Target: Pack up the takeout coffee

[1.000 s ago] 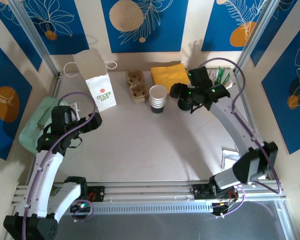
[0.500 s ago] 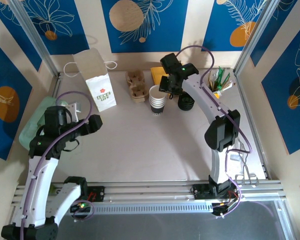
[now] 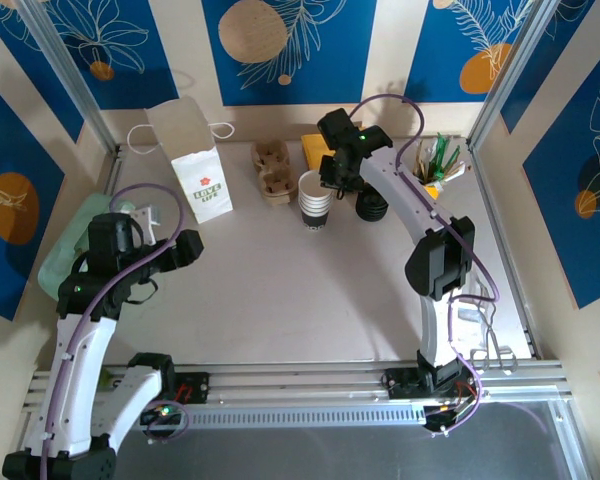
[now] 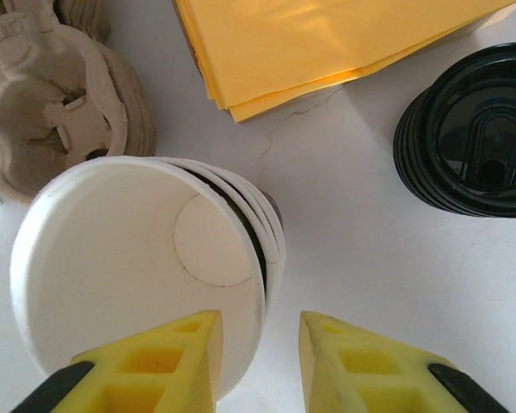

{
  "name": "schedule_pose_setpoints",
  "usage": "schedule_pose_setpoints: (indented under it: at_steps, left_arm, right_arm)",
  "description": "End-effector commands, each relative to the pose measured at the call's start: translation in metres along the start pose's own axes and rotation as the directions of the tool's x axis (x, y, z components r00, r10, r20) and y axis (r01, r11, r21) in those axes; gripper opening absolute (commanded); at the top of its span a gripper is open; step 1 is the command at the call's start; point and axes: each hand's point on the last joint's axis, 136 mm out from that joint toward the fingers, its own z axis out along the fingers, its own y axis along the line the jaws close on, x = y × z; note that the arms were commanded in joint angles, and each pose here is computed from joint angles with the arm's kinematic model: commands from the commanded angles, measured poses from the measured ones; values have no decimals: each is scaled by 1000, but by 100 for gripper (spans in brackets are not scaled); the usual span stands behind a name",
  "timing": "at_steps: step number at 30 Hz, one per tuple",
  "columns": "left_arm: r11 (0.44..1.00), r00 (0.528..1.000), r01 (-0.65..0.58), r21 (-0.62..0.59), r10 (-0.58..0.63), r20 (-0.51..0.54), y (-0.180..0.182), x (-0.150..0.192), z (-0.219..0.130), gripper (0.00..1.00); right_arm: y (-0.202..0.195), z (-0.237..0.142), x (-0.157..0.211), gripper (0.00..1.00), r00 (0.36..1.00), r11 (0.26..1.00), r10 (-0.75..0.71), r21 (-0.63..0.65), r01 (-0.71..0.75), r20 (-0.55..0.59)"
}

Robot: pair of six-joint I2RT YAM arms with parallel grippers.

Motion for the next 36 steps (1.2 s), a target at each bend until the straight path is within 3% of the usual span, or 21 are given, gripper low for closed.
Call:
schedule_pose_setpoints:
  at_steps: [1, 9, 16, 21, 28, 36]
  left_arm:
    - [1000, 1000, -22, -2, 22, 3, -2, 1, -5, 92]
    - [999, 1000, -9, -50, 9, 10, 10, 5, -3, 93]
    - [998, 1000, -13, -54, 14, 11, 10, 5, -4, 94]
    - [998, 1000, 0, -62, 0, 7, 12, 7, -3, 96]
    - [998, 1000, 11, -57, -10, 9, 11, 7, -4, 99]
    - [996, 1000, -3, -90, 5, 16, 15, 3, -7, 99]
  right_arm:
    - [-1, 3, 4, 30, 1000, 1000, 13, 16, -13, -28]
    - [1, 12, 7, 19, 997, 999, 46, -10, -47, -68]
    - [4, 9, 6, 16, 997, 999, 48, -22, -50, -61]
    - [6, 4, 5, 6, 998, 999, 29, -20, -30, -47]
    - [8, -22, 0, 3, 1000, 999, -1, -43, 1, -11]
    - [0, -79, -3, 4, 998, 996, -35, -83, 40, 61]
